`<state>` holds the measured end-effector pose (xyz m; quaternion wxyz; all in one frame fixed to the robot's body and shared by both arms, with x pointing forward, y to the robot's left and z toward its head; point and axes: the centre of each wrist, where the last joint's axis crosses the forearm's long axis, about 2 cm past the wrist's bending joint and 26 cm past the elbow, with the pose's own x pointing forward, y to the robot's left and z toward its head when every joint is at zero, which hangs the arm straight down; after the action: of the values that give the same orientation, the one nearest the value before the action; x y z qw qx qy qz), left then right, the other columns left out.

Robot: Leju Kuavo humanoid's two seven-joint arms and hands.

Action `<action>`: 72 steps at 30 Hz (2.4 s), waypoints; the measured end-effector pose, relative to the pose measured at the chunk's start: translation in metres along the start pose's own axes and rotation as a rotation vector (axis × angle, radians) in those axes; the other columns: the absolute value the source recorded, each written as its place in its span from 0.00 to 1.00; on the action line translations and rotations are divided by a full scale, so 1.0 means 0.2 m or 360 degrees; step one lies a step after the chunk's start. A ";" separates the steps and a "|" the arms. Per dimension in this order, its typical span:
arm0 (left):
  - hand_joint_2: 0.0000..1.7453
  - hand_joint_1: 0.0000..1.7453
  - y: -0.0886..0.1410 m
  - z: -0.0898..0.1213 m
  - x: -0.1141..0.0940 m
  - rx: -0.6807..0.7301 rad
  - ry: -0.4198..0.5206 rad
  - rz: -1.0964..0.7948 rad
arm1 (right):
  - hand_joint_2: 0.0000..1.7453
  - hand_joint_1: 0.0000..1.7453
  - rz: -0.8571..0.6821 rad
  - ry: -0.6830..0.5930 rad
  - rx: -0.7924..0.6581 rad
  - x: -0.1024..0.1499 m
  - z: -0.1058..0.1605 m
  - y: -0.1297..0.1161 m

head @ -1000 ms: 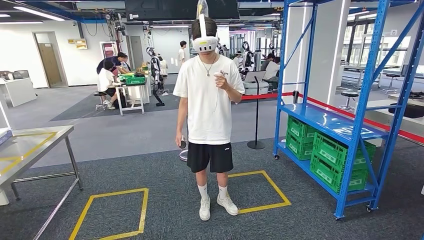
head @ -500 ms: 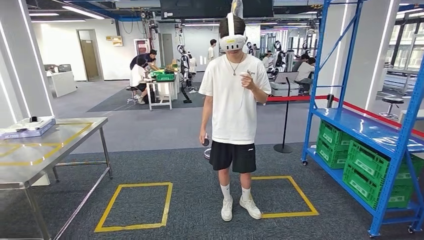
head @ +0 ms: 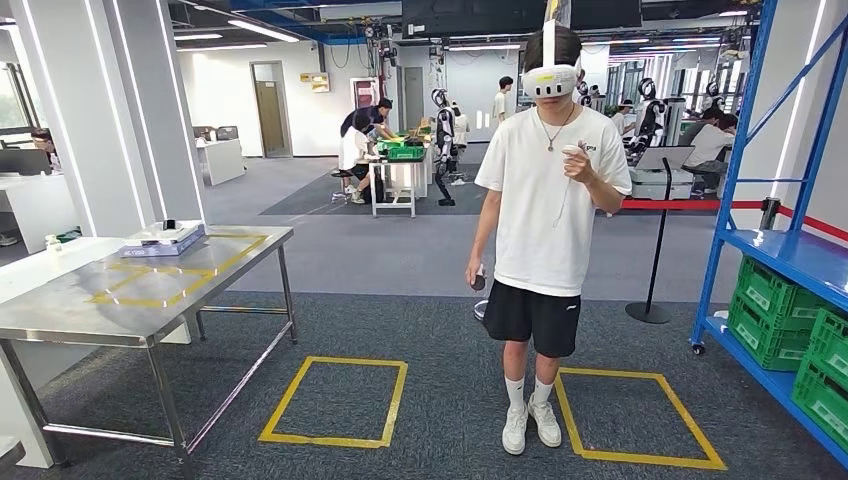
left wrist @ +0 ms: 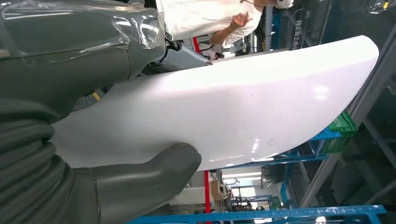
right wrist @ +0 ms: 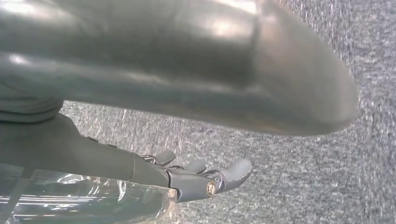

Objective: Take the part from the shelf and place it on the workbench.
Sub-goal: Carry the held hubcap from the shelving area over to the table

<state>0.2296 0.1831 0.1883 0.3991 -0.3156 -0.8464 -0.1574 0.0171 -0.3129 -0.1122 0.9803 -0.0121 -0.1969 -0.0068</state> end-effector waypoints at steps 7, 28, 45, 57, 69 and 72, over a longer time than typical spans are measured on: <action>1.00 1.00 0.00 0.00 0.00 -0.0003 0.0020 0.0003 | 0.00 0.00 -0.0021 0.0023 -0.0008 -0.04 0.01 0.00; 1.00 1.00 0.00 0.03 0.01 0.0041 0.0031 0.0017 | 0.00 0.00 -0.0008 0.0045 -0.0133 -0.06 0.04 -0.07; 1.00 1.00 0.02 -0.06 0.02 0.0041 -0.0048 0.0018 | 0.00 0.00 -0.0076 0.0013 -0.0112 -0.05 0.03 -0.03; 1.00 1.00 0.01 -0.07 0.00 0.0039 -0.0030 0.0043 | 0.00 0.00 -0.0062 0.0038 -0.0166 -0.09 0.05 -0.11; 1.00 1.00 0.01 -0.07 0.00 0.0039 -0.0022 0.0053 | 0.00 0.00 -0.0069 0.0028 -0.0173 -0.09 0.05 -0.11; 1.00 1.00 0.02 -0.07 0.00 0.0046 -0.0029 0.0044 | 0.00 0.00 -0.0073 0.0014 -0.0157 -0.07 0.04 -0.09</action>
<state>0.2399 0.1792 0.1966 0.3981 -0.3230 -0.8476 -0.1368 -0.0001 -0.3298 -0.1094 0.9790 -0.0557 -0.1922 -0.0390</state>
